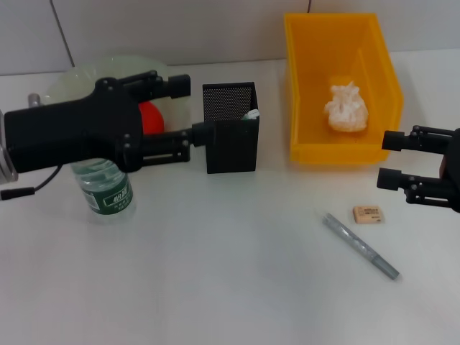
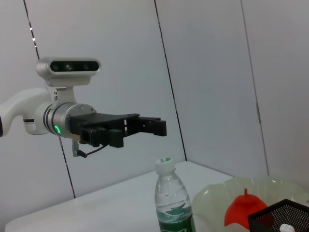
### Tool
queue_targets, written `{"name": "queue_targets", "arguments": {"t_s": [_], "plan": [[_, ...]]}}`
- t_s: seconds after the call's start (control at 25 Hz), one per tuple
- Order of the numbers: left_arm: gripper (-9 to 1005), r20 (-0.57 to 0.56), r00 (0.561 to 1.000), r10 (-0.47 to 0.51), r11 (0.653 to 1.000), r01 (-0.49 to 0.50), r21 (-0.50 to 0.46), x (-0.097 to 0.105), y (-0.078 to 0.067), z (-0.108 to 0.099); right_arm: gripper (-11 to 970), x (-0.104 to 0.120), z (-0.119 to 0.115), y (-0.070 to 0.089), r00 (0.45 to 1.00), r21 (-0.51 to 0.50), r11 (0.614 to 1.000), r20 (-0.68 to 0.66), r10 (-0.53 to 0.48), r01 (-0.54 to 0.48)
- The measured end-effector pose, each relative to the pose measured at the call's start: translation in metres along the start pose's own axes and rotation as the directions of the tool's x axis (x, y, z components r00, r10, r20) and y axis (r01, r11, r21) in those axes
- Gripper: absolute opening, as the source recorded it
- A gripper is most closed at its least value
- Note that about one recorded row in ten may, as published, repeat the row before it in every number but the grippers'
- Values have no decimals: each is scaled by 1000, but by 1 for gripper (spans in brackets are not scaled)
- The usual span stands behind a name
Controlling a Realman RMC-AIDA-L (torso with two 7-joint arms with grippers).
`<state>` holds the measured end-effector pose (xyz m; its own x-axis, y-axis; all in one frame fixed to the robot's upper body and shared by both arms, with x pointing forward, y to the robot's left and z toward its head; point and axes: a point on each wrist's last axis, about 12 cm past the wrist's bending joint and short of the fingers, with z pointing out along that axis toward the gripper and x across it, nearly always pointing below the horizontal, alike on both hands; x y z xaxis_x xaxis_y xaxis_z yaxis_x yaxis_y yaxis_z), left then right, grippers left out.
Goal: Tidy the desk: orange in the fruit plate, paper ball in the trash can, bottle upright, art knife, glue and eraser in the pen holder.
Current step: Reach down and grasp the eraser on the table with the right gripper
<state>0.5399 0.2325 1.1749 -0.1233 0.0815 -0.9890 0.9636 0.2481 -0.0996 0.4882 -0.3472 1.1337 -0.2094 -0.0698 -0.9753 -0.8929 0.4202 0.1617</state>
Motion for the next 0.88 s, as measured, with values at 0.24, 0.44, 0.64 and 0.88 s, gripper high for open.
{"name": "queue_targets", "arguments": {"t_s": [0.24, 0.44, 0.64, 0.88], "plan": [[802, -5, 1000, -6, 1000, 6, 27, 11, -3, -2, 581, -14, 5, -6, 999, -12, 1000, -31, 20, -21], [802, -9, 1000, -9, 999, 9, 39, 19, -5, -4, 580, -33, 17, -17, 991, -4, 998, -117, 65, -66], [802, -12, 1000, -23, 999, 23, 38, 32, -7, -9, 580, -56, 34, -28, 966, 33, 992, -225, 127, -123], [802, -15, 1000, -20, 999, 20, 33, 36, -9, -12, 579, -71, 43, -32, 944, 65, 985, -284, 169, -158]]}}
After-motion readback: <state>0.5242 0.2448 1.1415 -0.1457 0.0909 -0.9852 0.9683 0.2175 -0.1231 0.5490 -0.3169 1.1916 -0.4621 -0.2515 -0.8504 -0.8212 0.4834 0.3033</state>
